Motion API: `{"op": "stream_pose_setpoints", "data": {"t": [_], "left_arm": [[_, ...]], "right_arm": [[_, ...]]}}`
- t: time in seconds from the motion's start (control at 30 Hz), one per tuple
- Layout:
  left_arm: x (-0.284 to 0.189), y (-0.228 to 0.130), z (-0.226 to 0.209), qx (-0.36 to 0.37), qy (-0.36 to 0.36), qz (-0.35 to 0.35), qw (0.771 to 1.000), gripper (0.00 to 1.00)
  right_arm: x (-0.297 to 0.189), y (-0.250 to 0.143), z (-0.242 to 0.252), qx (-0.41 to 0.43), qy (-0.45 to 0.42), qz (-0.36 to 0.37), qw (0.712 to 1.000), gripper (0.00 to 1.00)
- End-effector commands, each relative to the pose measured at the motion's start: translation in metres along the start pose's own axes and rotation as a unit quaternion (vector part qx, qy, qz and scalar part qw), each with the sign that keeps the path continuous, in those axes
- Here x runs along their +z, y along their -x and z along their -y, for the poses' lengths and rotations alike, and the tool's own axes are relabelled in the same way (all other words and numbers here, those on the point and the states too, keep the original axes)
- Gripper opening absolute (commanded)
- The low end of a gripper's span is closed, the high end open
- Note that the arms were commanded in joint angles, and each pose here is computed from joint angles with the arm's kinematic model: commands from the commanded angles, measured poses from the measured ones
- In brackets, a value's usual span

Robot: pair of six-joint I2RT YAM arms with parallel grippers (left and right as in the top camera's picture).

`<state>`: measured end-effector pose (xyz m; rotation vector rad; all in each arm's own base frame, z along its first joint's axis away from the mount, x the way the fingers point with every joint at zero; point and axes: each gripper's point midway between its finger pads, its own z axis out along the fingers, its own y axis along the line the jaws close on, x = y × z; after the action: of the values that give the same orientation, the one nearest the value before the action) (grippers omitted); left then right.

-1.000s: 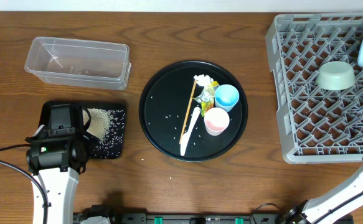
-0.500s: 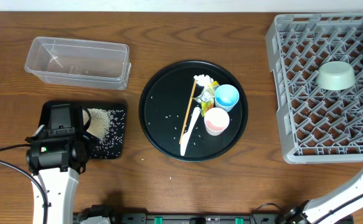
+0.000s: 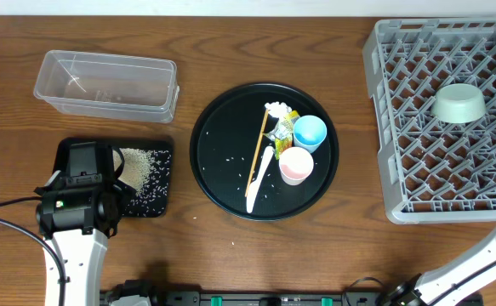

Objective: Sort waste into correct bins and load items into the dishwasher rack
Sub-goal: 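Lower the blue bowl into the rack and release it with the right gripper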

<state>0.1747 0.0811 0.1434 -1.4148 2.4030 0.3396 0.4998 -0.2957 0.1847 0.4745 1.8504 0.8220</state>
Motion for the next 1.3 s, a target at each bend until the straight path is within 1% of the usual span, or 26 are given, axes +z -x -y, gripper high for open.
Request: {"op": "stream_pose_setpoints", "data": {"t": [0.0,0.13,0.23,0.33,0.47,0.73,1.03,1.27], "left_arm": [[-0.004,0.006,-0.002,-0.007,0.002,0.012,1.0,0.98],[-0.004,0.006,-0.002,-0.007,0.002,0.012,1.0,0.98],[-0.004,0.006,-0.002,-0.007,0.002,0.012,1.0,0.98],[-0.004,0.006,-0.002,-0.007,0.002,0.012,1.0,0.98],[-0.004,0.006,-0.002,-0.007,0.002,0.012,1.0,0.98],[-0.004,0.006,-0.002,-0.007,0.002,0.012,1.0,0.98],[-0.004,0.006,-0.002,-0.007,0.002,0.012,1.0,0.98],[-0.004,0.006,-0.002,-0.007,0.002,0.012,1.0,0.98]], "right_arm": [[0.011,-0.014,0.019,0.048,0.004,-0.007,0.999,0.01],[0.018,-0.013,0.014,0.046,0.014,-0.006,0.999,0.01],[0.023,-0.006,-0.007,0.04,0.058,-0.005,0.997,0.01],[0.024,0.007,-0.017,0.078,0.073,0.011,0.994,0.01],[0.023,0.015,-0.022,0.108,0.081,0.018,0.991,0.01],[0.019,0.003,-0.008,0.18,0.061,-0.001,0.982,0.01],[-0.007,0.005,0.017,0.205,0.039,0.01,0.978,0.01],[-0.026,0.009,0.026,0.219,0.039,0.017,0.975,0.01]]}}
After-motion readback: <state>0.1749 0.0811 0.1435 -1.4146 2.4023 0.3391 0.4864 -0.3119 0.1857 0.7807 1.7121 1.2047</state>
